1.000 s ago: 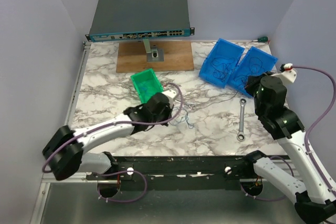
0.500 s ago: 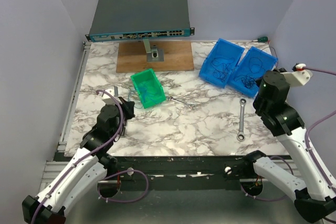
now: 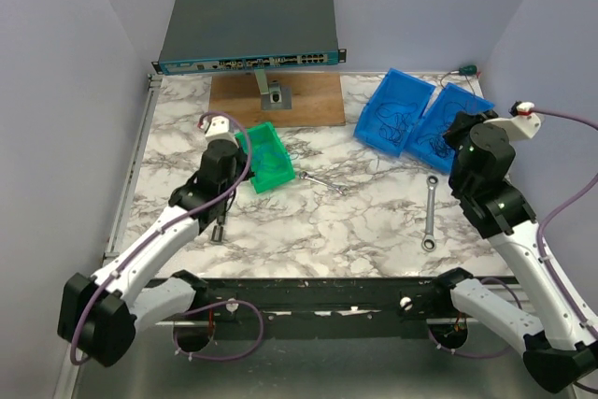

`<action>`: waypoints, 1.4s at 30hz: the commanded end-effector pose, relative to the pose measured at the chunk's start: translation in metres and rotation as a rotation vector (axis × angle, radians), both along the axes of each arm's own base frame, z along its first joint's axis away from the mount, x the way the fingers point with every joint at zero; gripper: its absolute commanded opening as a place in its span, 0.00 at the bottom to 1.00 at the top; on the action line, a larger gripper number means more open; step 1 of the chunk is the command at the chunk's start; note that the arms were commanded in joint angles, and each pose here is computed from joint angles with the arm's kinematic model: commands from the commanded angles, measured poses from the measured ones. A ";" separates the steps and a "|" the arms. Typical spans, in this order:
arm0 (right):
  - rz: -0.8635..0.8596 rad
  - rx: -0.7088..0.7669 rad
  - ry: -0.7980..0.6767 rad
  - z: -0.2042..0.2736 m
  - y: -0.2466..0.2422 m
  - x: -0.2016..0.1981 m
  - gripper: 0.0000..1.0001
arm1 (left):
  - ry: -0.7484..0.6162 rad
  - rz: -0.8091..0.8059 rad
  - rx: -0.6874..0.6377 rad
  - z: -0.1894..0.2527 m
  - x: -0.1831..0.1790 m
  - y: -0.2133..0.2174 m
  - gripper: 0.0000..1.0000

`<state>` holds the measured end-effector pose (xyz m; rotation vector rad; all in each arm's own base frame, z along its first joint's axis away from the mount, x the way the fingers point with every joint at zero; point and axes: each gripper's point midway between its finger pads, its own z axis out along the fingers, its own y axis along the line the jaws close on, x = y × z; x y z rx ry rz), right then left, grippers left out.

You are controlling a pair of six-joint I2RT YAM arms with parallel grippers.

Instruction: Untangle the cables

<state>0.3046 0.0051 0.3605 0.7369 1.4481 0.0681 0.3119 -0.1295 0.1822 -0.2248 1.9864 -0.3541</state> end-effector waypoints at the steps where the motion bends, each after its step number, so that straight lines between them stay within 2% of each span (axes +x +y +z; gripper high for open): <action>1: 0.110 0.017 -0.048 0.011 0.021 0.011 0.01 | 0.014 0.026 0.145 0.001 0.028 0.005 0.00; 8: 0.275 0.019 -0.090 0.023 0.054 0.026 0.01 | 0.182 0.014 0.284 -0.045 0.056 -0.002 0.00; 12: 0.298 0.022 -0.099 0.023 0.062 0.034 0.01 | 0.289 0.024 0.343 -0.072 0.066 0.002 0.00; 17: 0.293 0.010 -0.079 0.015 0.065 0.044 0.01 | 0.348 0.005 0.351 -0.087 0.072 0.001 0.00; 21: 0.303 0.002 -0.061 0.009 0.070 0.053 0.01 | 0.334 -0.025 0.324 -0.081 0.071 -0.005 0.16; 32: 0.368 -0.003 -0.035 0.019 0.097 0.089 0.01 | 0.271 -0.033 0.293 -0.054 0.061 -0.003 0.43; 37: 0.337 -0.032 -0.034 0.028 0.100 0.113 0.01 | 0.181 -0.079 0.235 -0.029 0.052 -0.009 0.57; 42: 0.294 -0.076 -0.029 0.041 0.100 0.137 0.01 | 0.060 -0.128 0.196 -0.009 0.033 -0.023 0.80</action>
